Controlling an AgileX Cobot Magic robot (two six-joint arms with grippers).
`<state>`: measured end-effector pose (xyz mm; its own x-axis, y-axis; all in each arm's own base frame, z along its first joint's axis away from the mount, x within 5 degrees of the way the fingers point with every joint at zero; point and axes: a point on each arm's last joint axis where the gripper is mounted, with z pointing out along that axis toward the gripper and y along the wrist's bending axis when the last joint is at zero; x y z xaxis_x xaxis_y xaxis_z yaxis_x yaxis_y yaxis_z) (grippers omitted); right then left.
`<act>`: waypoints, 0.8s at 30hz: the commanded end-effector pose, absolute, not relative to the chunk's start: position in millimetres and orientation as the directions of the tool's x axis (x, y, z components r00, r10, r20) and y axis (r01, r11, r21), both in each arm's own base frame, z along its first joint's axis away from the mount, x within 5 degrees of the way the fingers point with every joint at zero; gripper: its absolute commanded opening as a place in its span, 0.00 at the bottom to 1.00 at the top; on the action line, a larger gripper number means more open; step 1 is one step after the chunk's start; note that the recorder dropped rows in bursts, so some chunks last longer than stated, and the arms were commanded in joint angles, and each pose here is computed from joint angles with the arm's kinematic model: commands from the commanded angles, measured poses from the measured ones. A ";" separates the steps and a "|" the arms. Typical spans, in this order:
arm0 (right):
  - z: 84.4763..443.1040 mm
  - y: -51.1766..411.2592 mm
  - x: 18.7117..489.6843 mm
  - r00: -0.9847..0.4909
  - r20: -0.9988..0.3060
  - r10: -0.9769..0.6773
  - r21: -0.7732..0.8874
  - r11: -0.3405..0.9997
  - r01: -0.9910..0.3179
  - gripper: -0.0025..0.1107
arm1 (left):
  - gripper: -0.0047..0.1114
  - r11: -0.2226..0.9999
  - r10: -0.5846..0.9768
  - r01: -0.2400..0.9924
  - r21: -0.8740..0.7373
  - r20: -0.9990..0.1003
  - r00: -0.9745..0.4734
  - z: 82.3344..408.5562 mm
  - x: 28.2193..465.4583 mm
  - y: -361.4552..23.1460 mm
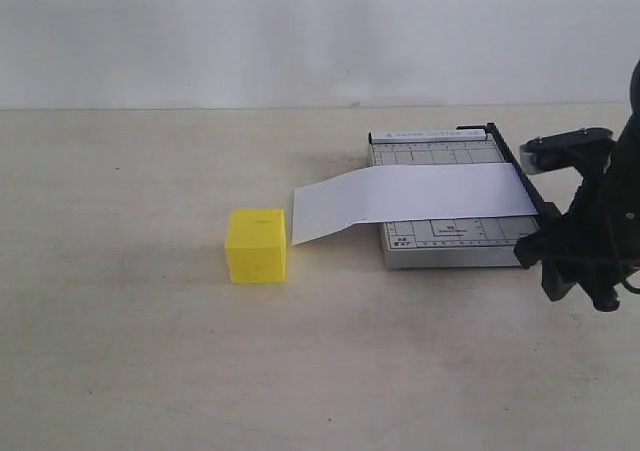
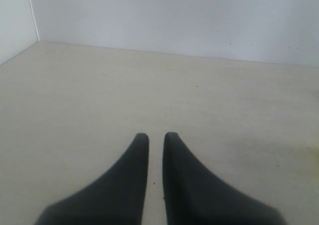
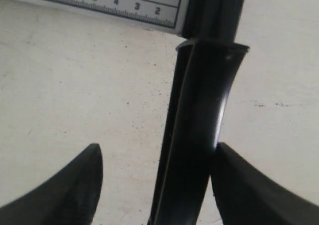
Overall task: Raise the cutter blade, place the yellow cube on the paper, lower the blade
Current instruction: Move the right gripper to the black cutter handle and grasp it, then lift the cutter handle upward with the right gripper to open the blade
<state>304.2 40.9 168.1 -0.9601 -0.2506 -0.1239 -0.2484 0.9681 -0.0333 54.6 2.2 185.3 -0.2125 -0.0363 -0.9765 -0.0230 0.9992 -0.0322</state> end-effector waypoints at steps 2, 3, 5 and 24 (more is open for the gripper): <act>157.7 40.0 308.6 -0.957 -0.111 -0.268 -0.043 0.963 -0.265 0.56 | 0.14 0.999 -0.052 -0.023 -0.049 -0.979 -0.197 187.2 54.7 1.9; 156.1 39.9 308.8 -0.957 -0.106 -0.269 -0.043 0.963 -0.266 0.56 | 0.14 0.999 -0.052 -0.023 -0.049 -0.979 -0.197 187.2 54.7 1.9; 156.2 39.7 309.4 -0.956 -0.112 -0.272 -0.047 0.962 -0.268 0.55 | 0.14 0.999 -0.052 -0.023 -0.049 -0.979 -0.197 187.2 54.7 1.9; 189.8 35.6 306.8 -0.924 -0.230 -0.305 -0.112 0.952 -0.286 0.06 | 0.14 0.999 -0.052 -0.023 -0.049 -0.979 -0.197 187.2 54.7 1.9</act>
